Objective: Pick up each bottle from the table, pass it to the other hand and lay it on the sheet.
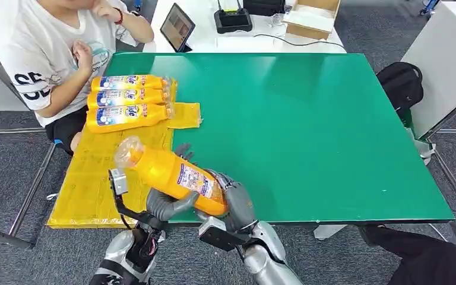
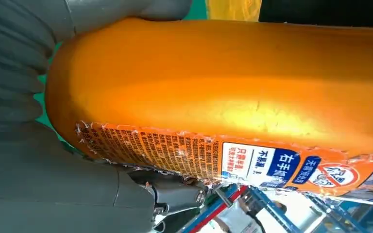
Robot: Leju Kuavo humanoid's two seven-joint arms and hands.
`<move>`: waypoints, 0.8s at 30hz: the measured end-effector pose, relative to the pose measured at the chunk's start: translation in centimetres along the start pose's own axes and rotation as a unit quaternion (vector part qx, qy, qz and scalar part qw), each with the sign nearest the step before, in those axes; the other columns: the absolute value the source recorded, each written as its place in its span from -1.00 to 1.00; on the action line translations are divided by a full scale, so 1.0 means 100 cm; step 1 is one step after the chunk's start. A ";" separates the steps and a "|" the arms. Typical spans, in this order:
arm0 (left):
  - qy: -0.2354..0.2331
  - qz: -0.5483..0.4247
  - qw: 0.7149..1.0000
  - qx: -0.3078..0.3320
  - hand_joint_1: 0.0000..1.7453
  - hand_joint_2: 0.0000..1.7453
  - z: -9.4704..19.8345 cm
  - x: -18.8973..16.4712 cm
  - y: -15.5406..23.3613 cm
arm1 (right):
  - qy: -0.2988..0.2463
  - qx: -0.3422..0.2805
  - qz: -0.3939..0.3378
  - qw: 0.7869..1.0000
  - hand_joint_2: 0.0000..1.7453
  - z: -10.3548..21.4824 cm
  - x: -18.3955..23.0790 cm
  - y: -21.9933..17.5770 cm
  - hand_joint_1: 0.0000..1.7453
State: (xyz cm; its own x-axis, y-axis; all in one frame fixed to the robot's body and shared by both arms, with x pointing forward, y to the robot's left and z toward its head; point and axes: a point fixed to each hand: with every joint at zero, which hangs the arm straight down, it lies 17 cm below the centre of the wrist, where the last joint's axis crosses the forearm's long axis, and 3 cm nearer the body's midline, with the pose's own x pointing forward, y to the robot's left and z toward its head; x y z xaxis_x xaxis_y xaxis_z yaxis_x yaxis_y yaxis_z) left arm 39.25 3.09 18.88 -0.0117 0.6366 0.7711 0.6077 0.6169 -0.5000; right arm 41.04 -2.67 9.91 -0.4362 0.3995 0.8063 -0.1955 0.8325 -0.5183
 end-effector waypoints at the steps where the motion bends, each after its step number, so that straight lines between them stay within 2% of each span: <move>1: 0.000 0.000 1.000 0.000 -0.34 1.00 0.000 0.000 0.000 | 0.000 0.002 0.000 1.000 1.00 0.000 0.000 0.001 1.00; 2: 0.000 0.000 1.000 0.001 0.90 1.00 0.000 0.000 0.001 | 0.000 0.003 0.001 1.000 1.00 0.000 0.000 0.002 1.00; 3: 0.000 0.000 1.000 0.002 1.00 1.00 0.000 0.000 0.002 | 0.000 0.005 0.000 1.000 1.00 0.000 0.000 0.003 1.00; 17: -0.011 -0.050 0.999 0.018 1.00 1.00 -0.001 -0.001 0.006 | 0.007 0.019 -0.010 1.000 1.00 -0.001 -0.004 0.008 1.00; 18: -0.011 -0.051 0.998 0.020 1.00 1.00 -0.001 -0.001 0.007 | 0.008 0.019 -0.010 1.000 1.00 -0.001 -0.005 0.008 0.92; 19: -0.011 -0.051 0.998 0.021 1.00 1.00 -0.002 -0.001 0.007 | 0.009 0.020 -0.011 1.000 1.00 -0.001 -0.005 0.009 0.32; 20: -0.011 -0.050 0.998 0.022 1.00 1.00 -0.002 -0.001 0.007 | 0.009 0.020 -0.011 1.000 1.00 -0.001 -0.005 0.009 -0.38; 21: -0.011 -0.051 0.998 0.022 1.00 1.00 -0.002 -0.001 0.007 | 0.010 0.020 -0.012 1.000 1.00 -0.001 -0.005 0.009 -1.00; 22: -0.011 -0.053 0.998 0.023 1.00 1.00 -0.002 -0.001 0.007 | 0.011 0.023 -0.013 1.000 -1.00 0.000 -0.006 0.010 -1.00; 24: -0.010 -0.061 0.998 0.025 1.00 1.00 -0.003 -0.002 0.007 | 0.013 0.031 -0.016 0.999 -1.00 0.001 -0.006 0.014 -1.00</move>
State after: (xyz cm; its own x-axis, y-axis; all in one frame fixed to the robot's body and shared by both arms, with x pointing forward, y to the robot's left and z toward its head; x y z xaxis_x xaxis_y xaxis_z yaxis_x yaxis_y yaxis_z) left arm 39.88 3.23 18.49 -0.0986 0.5645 0.8195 0.5602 0.7121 -0.4231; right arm 40.92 -1.77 8.62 -0.4059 0.3836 0.8295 -0.2627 0.8204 -0.5079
